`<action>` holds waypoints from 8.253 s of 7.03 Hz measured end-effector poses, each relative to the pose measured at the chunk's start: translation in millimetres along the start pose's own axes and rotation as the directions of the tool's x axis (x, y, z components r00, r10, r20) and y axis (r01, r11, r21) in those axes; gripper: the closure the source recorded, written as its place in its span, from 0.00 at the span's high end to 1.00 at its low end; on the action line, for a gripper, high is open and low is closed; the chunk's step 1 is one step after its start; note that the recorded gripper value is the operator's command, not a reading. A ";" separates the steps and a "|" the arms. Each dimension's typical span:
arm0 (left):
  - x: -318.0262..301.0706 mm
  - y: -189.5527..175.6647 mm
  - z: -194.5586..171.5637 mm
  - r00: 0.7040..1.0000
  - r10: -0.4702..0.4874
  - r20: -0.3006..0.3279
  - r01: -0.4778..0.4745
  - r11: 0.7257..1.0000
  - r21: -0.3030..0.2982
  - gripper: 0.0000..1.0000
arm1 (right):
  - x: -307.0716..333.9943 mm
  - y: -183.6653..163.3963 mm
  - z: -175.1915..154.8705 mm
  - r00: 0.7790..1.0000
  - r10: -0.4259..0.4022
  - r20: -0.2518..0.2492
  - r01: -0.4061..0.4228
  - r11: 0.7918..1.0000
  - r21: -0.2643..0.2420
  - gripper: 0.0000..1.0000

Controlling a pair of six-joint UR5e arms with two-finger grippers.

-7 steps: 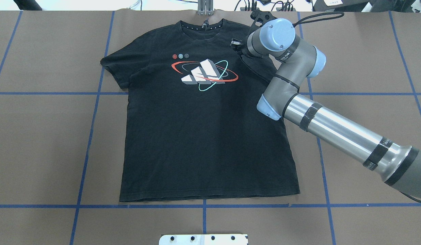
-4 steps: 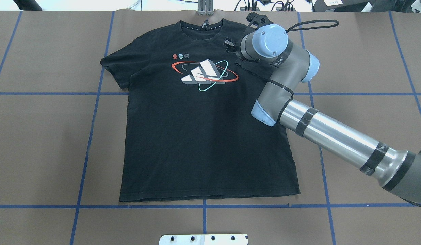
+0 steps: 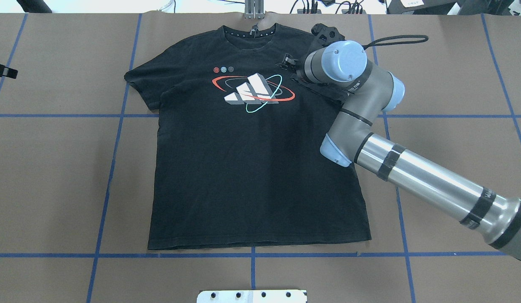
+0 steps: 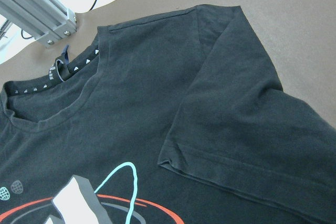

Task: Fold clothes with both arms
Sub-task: 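Bring the left gripper to the shoulder nearest it while the right gripper holds position, then move the right gripper to the near hem corner while the left holds the shoulder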

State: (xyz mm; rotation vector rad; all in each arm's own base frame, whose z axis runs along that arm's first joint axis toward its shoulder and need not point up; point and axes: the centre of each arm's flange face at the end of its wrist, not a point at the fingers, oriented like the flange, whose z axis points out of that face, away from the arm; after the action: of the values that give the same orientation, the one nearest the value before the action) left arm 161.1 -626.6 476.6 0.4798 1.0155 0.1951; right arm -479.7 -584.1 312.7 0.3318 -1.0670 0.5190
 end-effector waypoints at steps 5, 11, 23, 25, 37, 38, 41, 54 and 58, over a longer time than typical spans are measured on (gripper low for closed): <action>42.0 -29.9 129.2 0.991 -0.122 -0.048 0.118 0.989 -0.087 0.93 | 38.4 9.3 -70.9 0.997 0.000 0.073 0.004 0.998 -0.055 0.99; 39.8 -33.0 175.5 0.970 -0.240 -0.043 0.239 0.970 -0.031 0.49 | 42.5 12.1 -78.6 0.997 0.004 0.078 0.000 0.999 -0.055 0.99; 110.1 -56.8 149.4 0.925 -0.356 -0.137 0.364 0.930 0.042 0.00 | 44.3 14.4 -74.7 0.997 0.005 0.072 -0.001 0.998 -0.055 0.99; 168.6 -74.8 151.7 0.890 -0.426 -0.165 0.434 0.901 0.016 0.00 | 43.9 14.8 -74.4 0.997 0.004 0.071 0.000 0.998 -0.056 0.99; 306.2 -105.7 203.6 0.807 -0.565 -0.173 0.588 0.797 0.140 0.73 | 41.1 29.0 -82.3 0.994 0.075 0.081 -0.067 0.993 -0.093 0.99; 319.1 -103.4 193.5 0.798 -0.567 -0.204 0.597 0.792 0.132 0.73 | 42.1 46.9 -95.9 0.987 0.132 0.087 -0.121 0.985 -0.124 0.99; 325.8 -55.7 134.9 0.797 -0.528 -0.294 0.572 0.816 0.084 0.78 | 69.9 98.4 -140.5 0.958 0.276 -0.077 -0.285 0.943 -0.172 0.91; 350.5 -24.7 49.6 0.802 -0.511 -0.309 0.559 0.824 0.088 0.80 | 178.7 278.5 -174.3 0.891 0.188 -0.413 -0.293 0.933 -0.208 0.62; 347.3 -22.3 51.3 0.802 -0.514 -0.304 0.561 0.823 0.087 0.80 | 182.4 282.4 -168.9 0.901 0.154 -0.405 -0.251 0.947 -0.199 0.40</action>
State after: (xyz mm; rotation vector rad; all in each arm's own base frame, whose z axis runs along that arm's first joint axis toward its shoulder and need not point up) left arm 384.3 -531.4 221.9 0.3042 1.4057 -0.3586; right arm -441.3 -220.7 402.3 -0.1055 -0.7715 0.6026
